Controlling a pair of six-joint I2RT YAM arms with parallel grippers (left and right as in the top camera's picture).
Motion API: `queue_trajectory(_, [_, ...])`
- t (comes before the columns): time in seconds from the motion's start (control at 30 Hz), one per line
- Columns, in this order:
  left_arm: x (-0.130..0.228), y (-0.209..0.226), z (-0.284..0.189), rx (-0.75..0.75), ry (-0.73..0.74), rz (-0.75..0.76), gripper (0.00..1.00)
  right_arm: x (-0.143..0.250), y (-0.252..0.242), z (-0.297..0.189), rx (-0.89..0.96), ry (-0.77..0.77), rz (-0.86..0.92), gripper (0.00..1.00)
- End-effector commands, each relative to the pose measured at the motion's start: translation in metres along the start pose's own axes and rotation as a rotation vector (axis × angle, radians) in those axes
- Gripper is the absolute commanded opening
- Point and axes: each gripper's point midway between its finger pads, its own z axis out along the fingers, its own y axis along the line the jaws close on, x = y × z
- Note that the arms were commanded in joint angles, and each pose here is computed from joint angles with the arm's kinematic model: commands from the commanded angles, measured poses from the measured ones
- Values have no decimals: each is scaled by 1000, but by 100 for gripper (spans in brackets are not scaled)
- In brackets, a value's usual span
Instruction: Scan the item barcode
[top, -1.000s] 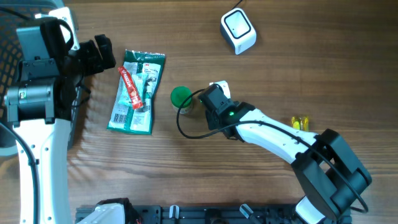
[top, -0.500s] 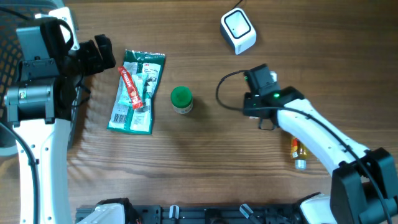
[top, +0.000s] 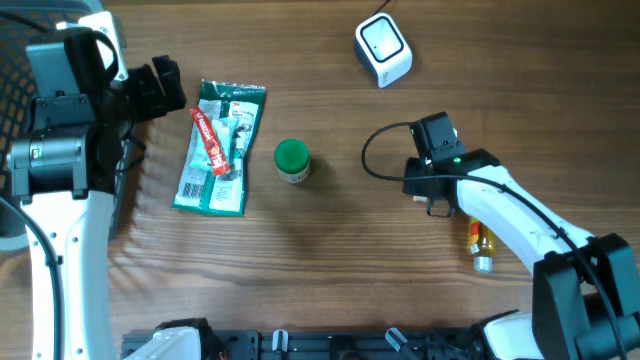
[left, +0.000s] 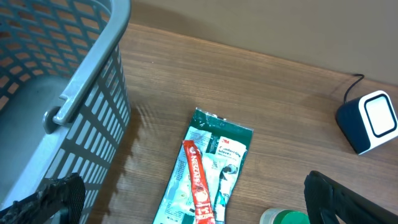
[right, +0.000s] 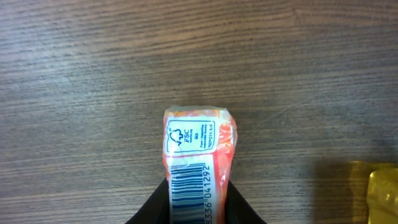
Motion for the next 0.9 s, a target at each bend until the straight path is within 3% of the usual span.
queue_trajectory(0.0, [-3,1,-1,-6,-9,6,100,0,2,-1,-16,-5,-16,22])
queue_trajectory(0.53, [-3,1,-1,-6,-10,6,100,11,-2,9,-15,-5,-19,24])
queue_trajectory(0.6, [-3,1,-1,-6,-10,6,100,11,-2,9,-15,-5,-19,31])
queue_trajectory(0.87, [-3,1,-1,-6,-10,6,100,11,-2,9,-15,-3,-19,39])
